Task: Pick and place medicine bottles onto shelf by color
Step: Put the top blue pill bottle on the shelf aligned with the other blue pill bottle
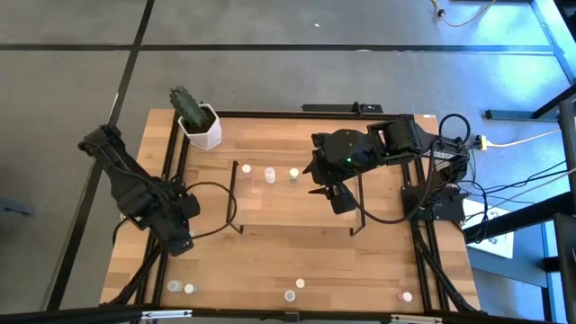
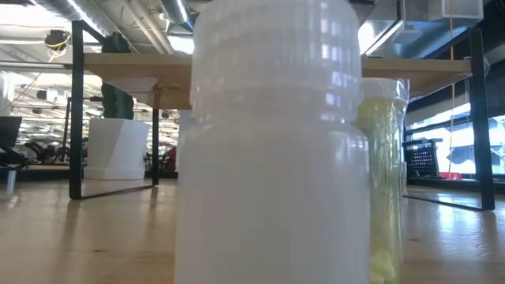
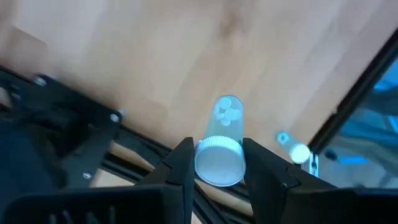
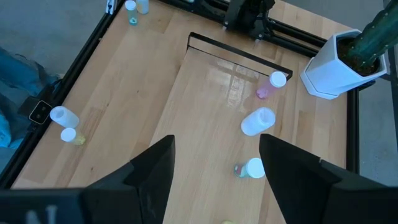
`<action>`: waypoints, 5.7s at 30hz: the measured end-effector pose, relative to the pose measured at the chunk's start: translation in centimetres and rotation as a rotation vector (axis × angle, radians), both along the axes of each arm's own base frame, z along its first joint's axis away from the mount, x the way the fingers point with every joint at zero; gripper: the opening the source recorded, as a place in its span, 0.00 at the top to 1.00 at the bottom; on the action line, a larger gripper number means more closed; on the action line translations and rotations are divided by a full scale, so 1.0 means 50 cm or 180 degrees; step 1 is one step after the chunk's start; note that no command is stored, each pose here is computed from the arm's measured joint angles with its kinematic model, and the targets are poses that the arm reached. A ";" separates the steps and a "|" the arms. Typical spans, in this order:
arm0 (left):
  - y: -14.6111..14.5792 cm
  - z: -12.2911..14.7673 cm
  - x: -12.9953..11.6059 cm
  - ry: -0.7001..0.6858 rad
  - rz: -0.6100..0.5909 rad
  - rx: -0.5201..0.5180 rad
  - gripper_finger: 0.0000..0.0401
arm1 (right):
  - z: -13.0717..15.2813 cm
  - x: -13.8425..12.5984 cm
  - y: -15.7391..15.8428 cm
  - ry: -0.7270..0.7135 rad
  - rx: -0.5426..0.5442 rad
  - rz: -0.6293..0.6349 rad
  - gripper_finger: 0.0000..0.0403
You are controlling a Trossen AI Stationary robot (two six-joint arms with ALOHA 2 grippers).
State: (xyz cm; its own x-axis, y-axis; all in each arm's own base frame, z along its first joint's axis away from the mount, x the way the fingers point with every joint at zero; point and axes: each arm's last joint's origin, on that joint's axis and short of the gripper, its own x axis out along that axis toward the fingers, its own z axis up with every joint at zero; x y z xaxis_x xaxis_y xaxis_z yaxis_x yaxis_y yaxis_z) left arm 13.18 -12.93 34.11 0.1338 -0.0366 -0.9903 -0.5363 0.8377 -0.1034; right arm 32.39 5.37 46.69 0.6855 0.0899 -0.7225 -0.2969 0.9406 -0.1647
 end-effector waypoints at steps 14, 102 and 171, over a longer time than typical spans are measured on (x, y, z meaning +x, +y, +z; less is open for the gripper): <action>-0.052 0.065 0.077 -0.0431 -0.0760 0.0339 0.76 | 0.000 0.000 0.000 -0.0009 0.0001 0.0001 0.41; -0.211 -0.127 0.378 -0.0061 -0.1169 0.0356 0.76 | -0.013 -0.068 0.170 0.0404 0.0265 0.0464 0.41; -0.221 -0.264 0.411 0.0566 -0.0062 0.0303 0.76 | -0.008 -0.066 0.179 0.0319 0.0350 0.1046 0.41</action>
